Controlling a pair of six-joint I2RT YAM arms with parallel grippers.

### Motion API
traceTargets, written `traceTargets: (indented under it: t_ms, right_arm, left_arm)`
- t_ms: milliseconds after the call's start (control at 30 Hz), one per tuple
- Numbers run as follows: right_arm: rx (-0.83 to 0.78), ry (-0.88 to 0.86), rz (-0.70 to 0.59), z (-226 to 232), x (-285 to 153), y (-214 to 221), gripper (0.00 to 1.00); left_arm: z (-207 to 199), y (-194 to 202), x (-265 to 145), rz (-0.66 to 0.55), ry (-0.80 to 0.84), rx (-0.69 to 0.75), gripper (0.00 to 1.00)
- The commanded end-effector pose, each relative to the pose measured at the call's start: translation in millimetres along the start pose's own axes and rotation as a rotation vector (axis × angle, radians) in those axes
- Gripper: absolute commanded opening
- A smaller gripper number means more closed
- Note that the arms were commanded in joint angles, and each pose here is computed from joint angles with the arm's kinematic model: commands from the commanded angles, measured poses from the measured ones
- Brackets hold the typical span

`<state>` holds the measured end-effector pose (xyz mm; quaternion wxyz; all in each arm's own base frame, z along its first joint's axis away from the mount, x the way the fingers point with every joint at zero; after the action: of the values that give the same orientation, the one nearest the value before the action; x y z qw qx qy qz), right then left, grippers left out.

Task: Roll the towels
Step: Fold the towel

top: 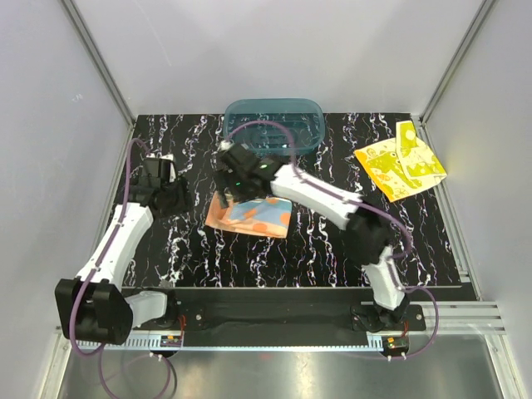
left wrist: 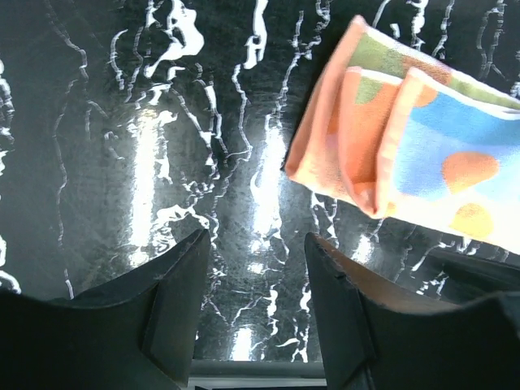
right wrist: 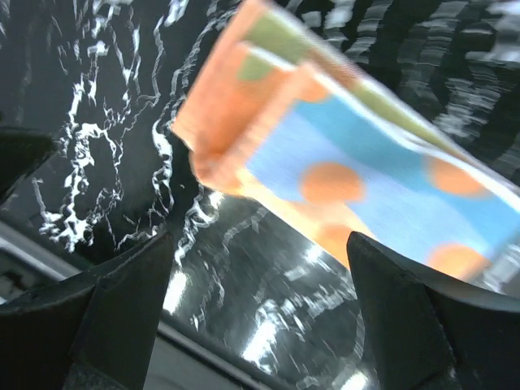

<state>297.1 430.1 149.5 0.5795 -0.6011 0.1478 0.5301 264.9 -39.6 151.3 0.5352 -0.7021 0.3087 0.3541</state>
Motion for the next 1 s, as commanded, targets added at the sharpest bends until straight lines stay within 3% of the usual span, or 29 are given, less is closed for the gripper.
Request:
traceTargets:
  t_ms: [0,33,133,200,333,533,833,900,933,967]
  right_arm:
    - [0.113,-0.001,-0.152,-38,-77,-34,0.95]
    - [0.155,0.012,-0.154,-57,-80,-33,0.95]
    - [0.269,0.076,-0.041,-108,-72,26,0.93]
    - [0.327,0.039,-0.016,-116,-78,44,0.9]
    - [0.408,0.036,0.093,-140,-59,92,0.86]
    - [0.444,-0.053,0.15,-137,-33,104,0.81]
    - [0.466,-0.099,0.227,-134,10,115,0.74]
    - [0.467,-0.101,0.229,-134,16,117,0.68]
    - [0.47,-0.096,0.236,-136,20,120,0.59]
    - [0.469,-0.098,0.24,-136,22,122,0.59]
  left_arm:
    - [-32,-25,-7,-0.057,0.121,0.026,0.55]
    - [-40,-27,-4,-0.046,0.131,0.045,0.55]
    - [-62,-24,4,-0.024,0.153,0.109,0.55]
    - [-77,-21,14,0.011,0.175,0.142,0.55]
    - [-96,-13,37,0.084,0.217,0.174,0.65]
    - [-112,2,69,0.187,0.218,0.196,0.65]
    - [-101,24,90,0.244,0.15,0.189,0.65]
    - [-99,27,92,0.248,0.14,0.184,0.61]
    - [-97,31,95,0.258,0.13,0.182,0.58]
    - [-96,32,97,0.264,0.125,0.179,0.56]
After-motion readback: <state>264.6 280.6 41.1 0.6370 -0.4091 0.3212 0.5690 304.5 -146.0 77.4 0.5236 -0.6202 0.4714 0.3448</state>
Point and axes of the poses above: each gripper's point midway between its finger pads, its own x axis out along the fingers, its own z axis along the line the jaws close on, y = z × x, the point moved 2 cm from there along -x, back along the fingers
